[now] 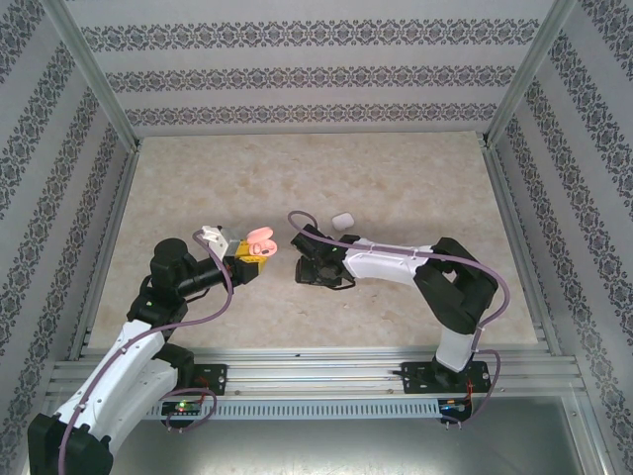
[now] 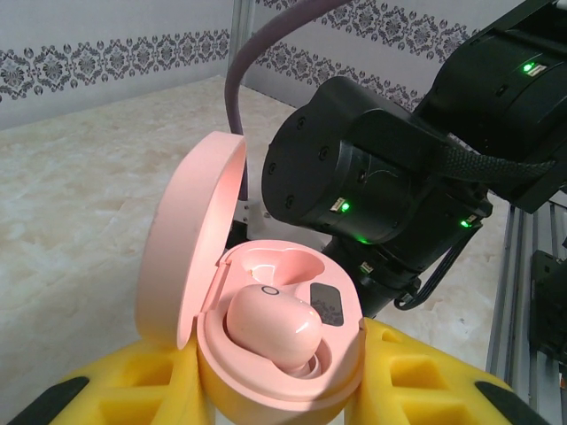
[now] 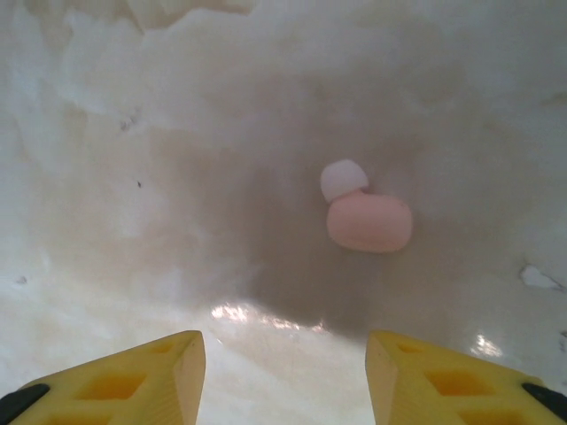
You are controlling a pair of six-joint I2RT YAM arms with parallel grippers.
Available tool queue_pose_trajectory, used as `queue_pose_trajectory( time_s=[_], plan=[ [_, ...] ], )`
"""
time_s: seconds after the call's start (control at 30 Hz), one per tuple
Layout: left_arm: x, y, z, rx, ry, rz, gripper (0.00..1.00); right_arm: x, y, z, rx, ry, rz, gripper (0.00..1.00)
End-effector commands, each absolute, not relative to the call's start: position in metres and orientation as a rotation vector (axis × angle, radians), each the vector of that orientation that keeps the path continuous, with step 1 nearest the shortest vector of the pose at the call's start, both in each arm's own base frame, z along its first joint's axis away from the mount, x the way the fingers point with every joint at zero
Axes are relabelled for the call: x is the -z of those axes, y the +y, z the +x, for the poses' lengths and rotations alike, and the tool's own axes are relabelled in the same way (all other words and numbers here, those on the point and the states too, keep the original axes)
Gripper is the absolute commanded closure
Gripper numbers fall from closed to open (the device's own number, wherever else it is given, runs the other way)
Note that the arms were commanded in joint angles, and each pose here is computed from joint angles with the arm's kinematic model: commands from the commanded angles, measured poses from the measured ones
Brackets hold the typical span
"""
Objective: Insert wireless bluetooth earbuds into charging case
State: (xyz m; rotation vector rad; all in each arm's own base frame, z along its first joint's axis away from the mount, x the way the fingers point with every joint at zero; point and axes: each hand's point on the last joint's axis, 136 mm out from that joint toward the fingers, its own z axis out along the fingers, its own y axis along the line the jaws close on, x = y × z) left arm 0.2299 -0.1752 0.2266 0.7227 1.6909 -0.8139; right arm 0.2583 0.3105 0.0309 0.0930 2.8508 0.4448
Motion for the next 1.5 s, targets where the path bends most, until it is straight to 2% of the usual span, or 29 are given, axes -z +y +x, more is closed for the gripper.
queue_pose_trajectory(
  time_s=[0.0, 0.37, 1.47],
  plan=[
    [-0.229, -0.175, 0.228, 0.818, 1.668, 0.732, 0.77, -0.023, 0.313, 0.274, -0.478, 2.812, 0.217, 0.51],
    [-0.228, -0.174, 0.229, 0.814, 1.670, 0.730, 0.77, -0.008, 0.303, 0.285, -0.447, 2.830, 0.297, 0.52],
    [-0.228, -0.175, 0.228, 0.817, 1.672, 0.734, 0.77, -0.015, 0.282, 0.324, -0.378, 2.823, 0.296, 0.58]
  ],
)
